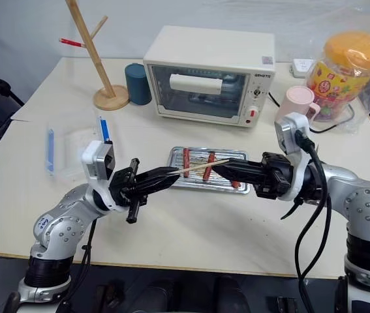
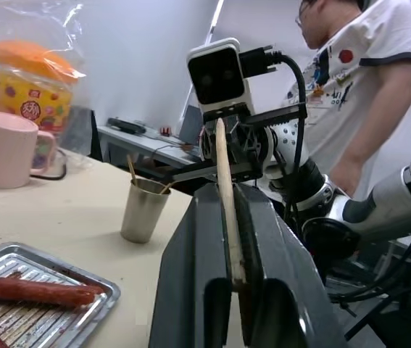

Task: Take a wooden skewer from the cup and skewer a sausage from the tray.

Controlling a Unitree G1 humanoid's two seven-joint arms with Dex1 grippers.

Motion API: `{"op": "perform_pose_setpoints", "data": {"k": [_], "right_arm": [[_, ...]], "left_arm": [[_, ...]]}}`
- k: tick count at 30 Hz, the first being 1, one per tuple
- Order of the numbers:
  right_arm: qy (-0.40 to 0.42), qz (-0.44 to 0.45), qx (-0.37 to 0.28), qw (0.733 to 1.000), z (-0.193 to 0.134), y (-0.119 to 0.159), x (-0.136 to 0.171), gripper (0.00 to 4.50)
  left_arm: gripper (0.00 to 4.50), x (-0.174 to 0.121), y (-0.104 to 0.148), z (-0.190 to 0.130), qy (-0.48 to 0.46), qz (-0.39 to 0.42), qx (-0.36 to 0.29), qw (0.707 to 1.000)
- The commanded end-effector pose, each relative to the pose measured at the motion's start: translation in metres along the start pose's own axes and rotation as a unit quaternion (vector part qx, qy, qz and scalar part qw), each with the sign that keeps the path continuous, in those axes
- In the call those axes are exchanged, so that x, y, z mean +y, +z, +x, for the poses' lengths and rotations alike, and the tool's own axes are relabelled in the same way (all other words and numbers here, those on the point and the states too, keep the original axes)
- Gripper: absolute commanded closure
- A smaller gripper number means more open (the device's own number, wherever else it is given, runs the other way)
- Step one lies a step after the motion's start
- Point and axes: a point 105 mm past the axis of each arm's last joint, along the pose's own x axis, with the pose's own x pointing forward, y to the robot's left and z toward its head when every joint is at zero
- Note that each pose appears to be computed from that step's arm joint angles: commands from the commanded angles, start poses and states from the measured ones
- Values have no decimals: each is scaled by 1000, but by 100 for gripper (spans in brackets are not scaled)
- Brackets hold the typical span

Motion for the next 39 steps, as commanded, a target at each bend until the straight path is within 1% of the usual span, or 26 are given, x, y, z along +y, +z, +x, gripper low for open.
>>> {"op": "perform_pose_setpoints", "data": {"k": [1,5,7,8,9,12,14,16,17,18,19,20,22,25,28,31,34,36,37,39], "right_arm": [[9,-13,7,1000,3,-2,6,450],[5,-6,10,1000,2,-4,6,450],[-17,-2,8,1000,-1,-3,0,450],[-29,1,5,1000,-3,-3,-2,424],[-49,-12,7,999,-7,-3,-6,409],[-101,-50,17,993,-23,-6,-13,339],[-142,-82,22,986,-38,-8,-17,287],[-180,-113,13,977,-51,-8,-18,238],[-189,-116,16,975,-56,-11,-16,222],[-197,-121,31,972,-61,-18,-13,187],[-207,-130,49,969,-67,-27,-10,168],[-212,-131,61,967,-72,-34,-6,138],[-240,-134,71,959,-84,-47,-3,88],[-286,-159,96,940,-106,-65,-3,6],[-326,-179,123,920,-124,-82,-5,6],[-323,-187,121,920,-118,-83,-5,6],[-314,-226,127,913,-86,-65,-20,6],[-327,-231,172,900,-73,-60,-34,6],[-331,-231,184,896,-65,-57,-41,6],[-330,-220,181,900,-47,-47,-49,6]], "left_arm": [[443,-6,9,4,-17,17,-12,1000],[443,-4,9,4,-13,20,-10,1000],[443,-2,9,1,-8,23,-6,1000],[447,-1,10,-1,-3,25,-4,1000],[450,1,11,-6,5,28,0,1000],[450,6,13,-22,34,35,12,999],[450,9,12,-40,65,38,23,997],[450,11,9,-61,101,37,34,994],[450,11,8,-70,118,37,38,992],[450,11,5,-81,138,36,45,989],[450,12,1,-94,165,34,50,984],[450,13,-1,-105,187,34,54,980],[450,13,-8,-126,234,39,63,969],[450,11,-14,-143,277,56,74,956],[450,10,-20,-157,312,59,73,945],[450,12,-23,-155,317,58,71,944],[450,20,-23,-150,316,62,69,944],[450,24,-21,-146,313,65,66,945],[450,25,-20,-145,311,66,65,946],[450,26,-19,-141,306,68,64,948]]}}
